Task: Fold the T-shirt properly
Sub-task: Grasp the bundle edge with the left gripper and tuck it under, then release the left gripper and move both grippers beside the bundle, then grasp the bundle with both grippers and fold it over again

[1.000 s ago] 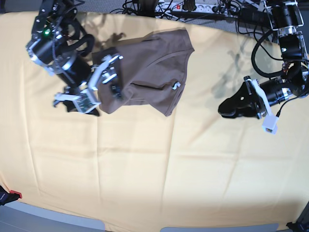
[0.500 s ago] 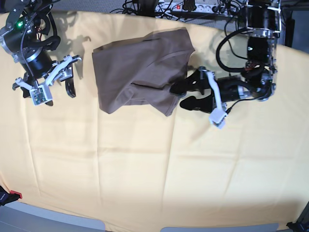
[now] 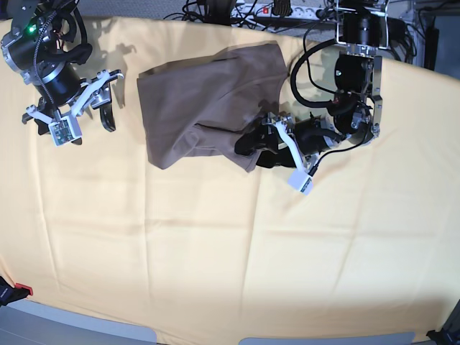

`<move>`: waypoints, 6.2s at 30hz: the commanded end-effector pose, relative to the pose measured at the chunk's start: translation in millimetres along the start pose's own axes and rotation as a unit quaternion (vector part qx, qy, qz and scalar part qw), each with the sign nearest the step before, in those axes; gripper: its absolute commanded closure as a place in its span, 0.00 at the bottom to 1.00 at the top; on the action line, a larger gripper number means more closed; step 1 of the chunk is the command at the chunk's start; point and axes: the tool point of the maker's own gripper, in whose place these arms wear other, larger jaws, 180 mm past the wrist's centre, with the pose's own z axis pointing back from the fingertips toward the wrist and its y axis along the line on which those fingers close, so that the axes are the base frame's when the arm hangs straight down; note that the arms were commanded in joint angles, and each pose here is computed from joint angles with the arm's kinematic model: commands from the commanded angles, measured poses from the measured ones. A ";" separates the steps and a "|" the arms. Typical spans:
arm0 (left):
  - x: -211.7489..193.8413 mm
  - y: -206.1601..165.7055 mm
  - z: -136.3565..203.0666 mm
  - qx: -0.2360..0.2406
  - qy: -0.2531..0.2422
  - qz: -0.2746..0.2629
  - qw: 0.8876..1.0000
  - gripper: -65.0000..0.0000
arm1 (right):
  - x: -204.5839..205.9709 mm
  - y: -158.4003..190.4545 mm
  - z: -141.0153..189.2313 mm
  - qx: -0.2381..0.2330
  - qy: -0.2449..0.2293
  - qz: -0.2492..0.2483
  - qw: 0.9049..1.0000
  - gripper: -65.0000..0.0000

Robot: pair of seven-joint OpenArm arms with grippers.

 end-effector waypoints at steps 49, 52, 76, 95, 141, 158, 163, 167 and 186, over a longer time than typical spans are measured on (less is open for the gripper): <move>66.4 8.5 69.4 -0.045 -0.176 0.018 0.983 1.00 | 21.1 14.4 4.3 0.041 -0.051 0.013 0.998 0.36; 71.4 22.3 81.5 -0.016 -0.195 0.018 0.981 1.00 | 20.5 14.3 4.2 0.041 -0.049 0.012 0.998 0.36; 77.5 -32.7 51.4 -0.124 -0.118 -0.040 0.984 0.88 | 62.0 31.3 11.0 0.112 -0.135 0.032 0.984 0.49; 55.3 -28.6 77.1 -0.136 -0.143 0.014 0.980 0.46 | 66.8 75.4 -14.4 0.200 -0.129 0.058 0.969 0.78; -19.2 -157.8 38.6 -0.152 0.020 -0.214 0.965 1.00 | 69.1 76.7 -159.5 0.281 -0.016 0.063 0.958 1.00; -64.2 -120.1 6.9 -0.093 0.098 -0.227 0.964 1.00 | 18.7 78.0 -174.4 0.309 0.085 0.095 0.942 1.00; -70.4 -95.9 16.2 -0.073 0.129 -0.242 0.959 1.00 | 9.0 86.0 -162.4 0.344 0.117 0.075 0.929 1.00; -68.1 -62.0 23.6 -0.042 0.155 -0.266 0.950 1.00 | 4.8 87.3 -144.7 0.375 0.107 0.045 0.920 1.00; -17.9 6.5 -82.3 0.006 0.245 -0.443 0.862 1.00 | -41.6 76.8 -56.1 0.336 0.064 -0.030 0.939 1.00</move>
